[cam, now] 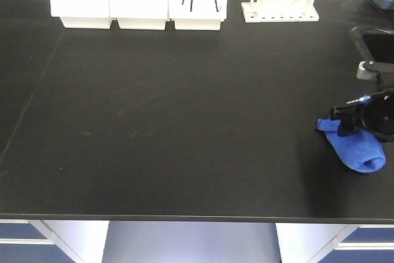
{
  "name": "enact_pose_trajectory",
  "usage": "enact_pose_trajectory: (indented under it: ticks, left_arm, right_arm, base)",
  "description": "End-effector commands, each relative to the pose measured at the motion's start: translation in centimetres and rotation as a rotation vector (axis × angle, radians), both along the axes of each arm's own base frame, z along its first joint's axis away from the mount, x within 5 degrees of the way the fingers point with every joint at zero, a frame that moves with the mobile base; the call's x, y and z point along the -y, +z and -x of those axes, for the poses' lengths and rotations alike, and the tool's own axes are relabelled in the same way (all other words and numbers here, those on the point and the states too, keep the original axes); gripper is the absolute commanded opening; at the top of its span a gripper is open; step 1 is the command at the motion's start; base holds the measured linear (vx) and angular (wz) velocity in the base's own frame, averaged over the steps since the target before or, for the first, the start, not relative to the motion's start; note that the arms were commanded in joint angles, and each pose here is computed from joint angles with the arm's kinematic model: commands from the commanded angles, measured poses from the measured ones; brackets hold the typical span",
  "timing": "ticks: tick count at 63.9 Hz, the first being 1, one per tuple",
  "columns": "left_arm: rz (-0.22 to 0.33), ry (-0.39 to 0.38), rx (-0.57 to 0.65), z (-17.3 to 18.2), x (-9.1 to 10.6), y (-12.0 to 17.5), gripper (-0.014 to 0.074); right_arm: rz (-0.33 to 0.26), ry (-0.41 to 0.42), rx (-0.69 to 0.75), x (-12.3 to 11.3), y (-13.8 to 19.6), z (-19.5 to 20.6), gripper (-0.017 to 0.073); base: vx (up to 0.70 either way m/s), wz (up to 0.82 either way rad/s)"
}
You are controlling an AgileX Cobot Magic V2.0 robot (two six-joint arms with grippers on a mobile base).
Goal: Wipe right workspace with blue cloth
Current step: 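Lift the blue cloth up off the counter with the right gripper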
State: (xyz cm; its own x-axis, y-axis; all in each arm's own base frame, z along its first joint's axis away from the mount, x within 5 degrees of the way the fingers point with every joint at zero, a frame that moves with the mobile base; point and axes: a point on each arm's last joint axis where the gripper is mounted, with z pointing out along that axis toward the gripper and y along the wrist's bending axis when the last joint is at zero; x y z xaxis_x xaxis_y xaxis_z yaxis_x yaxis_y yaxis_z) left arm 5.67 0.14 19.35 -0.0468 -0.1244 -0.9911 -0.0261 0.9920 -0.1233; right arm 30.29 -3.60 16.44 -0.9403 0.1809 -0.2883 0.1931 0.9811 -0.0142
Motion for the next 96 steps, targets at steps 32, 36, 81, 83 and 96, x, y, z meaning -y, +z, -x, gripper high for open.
enact_pose_trajectory:
  ticks: [32,36,81,83,96]
  left_arm:
    - [0.015,-0.010,0.062,0.0,0.1,-0.3,-0.0006]
    - [0.015,-0.010,0.062,0.0,0.1,-0.3,-0.0006]
    - [0.015,-0.010,0.064,0.0,0.1,-0.2,-0.0006]
    - [0.015,-0.010,0.064,0.0,0.1,-0.2,-0.0006]
    - [0.015,-0.010,0.064,0.0,0.1,-0.2,-0.0006]
  right_arm:
    - [0.088,0.094,0.308,0.1,8.8,1.6,-0.0010]
    - [0.093,0.097,0.354,-0.1,10.1,2.7,-0.0008]
    - [0.157,0.093,0.749,-1.4,15.2,14.0,-0.0008]
    - [0.158,0.093,0.755,-1.4,15.3,14.1,-0.0008]
    - [0.160,0.092,0.770,-1.5,15.5,14.4,-0.0008]
  base:
    - [0.00,0.00]
    - [0.00,0.00]
    - [0.00,0.00]
    - [0.00,0.00]
    - [0.00,0.00]
